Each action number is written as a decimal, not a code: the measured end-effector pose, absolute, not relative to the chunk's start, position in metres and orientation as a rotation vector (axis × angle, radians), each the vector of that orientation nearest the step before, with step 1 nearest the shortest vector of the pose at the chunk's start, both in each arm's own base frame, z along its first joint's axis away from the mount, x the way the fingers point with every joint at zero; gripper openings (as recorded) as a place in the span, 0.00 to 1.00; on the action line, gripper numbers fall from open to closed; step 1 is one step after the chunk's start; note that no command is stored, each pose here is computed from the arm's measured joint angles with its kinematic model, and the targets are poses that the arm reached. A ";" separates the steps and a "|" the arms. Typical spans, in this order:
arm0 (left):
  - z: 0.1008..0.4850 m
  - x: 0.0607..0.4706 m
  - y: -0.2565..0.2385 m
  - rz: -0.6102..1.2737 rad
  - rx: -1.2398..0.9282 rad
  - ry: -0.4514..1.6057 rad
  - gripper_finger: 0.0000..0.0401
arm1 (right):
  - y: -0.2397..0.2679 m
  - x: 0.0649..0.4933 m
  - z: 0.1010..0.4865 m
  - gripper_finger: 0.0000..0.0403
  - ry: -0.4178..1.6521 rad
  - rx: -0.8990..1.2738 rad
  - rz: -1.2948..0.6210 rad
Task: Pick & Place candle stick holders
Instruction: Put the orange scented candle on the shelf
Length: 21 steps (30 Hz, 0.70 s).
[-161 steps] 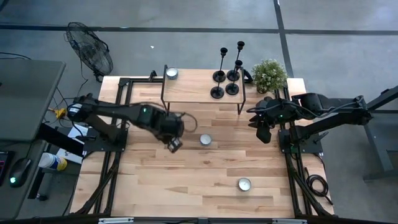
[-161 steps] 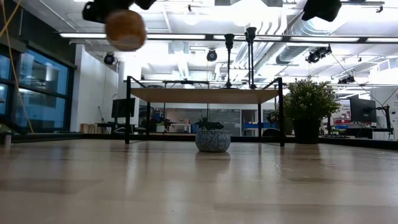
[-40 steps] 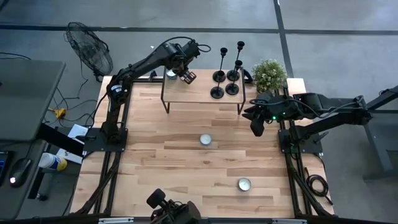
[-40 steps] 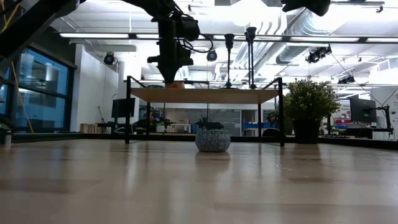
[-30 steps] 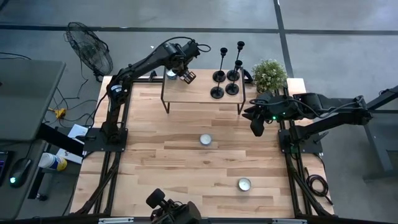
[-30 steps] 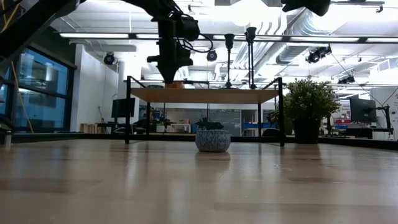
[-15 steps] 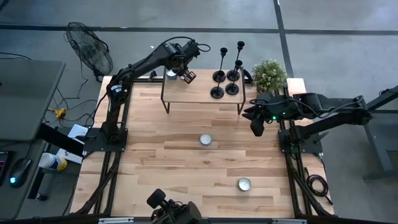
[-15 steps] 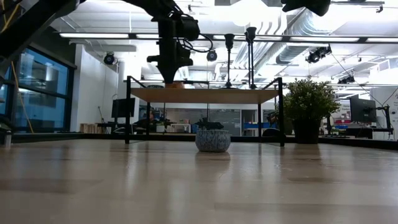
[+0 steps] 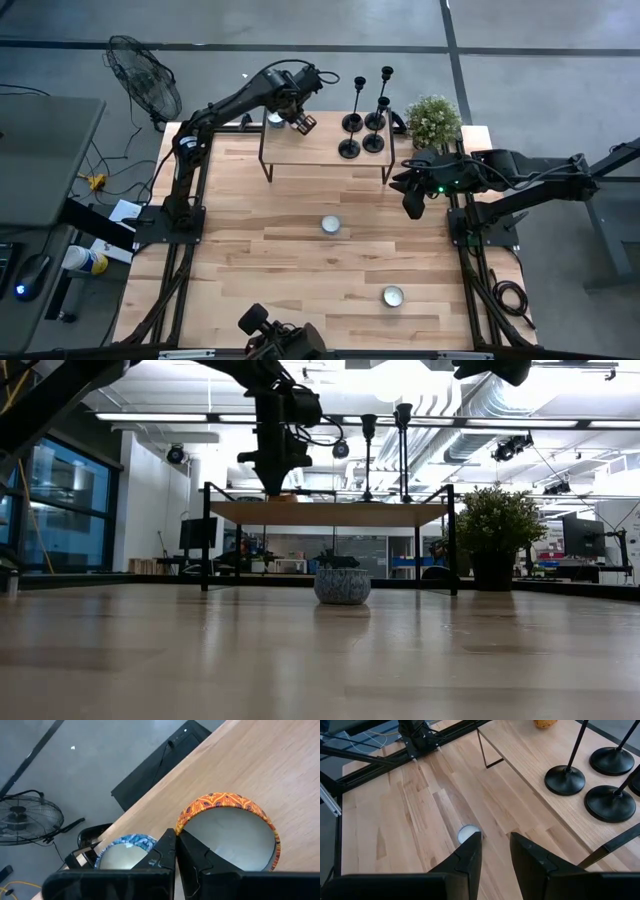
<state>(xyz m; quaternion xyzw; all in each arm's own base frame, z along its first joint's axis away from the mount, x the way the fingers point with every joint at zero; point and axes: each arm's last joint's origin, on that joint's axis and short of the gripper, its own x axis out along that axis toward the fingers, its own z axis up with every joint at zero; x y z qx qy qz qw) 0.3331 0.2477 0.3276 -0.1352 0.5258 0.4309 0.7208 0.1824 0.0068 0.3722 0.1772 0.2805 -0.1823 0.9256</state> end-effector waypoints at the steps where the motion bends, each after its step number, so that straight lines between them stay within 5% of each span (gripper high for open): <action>1: 0.327 0.333 0.248 0.952 -0.299 1.164 0.00 | 0.007 0.182 0.372 0.23 0.575 0.363 -0.374; 21: 0.327 0.334 0.248 0.943 -0.296 1.160 0.00 | 0.007 0.182 0.372 0.23 0.578 0.360 -0.369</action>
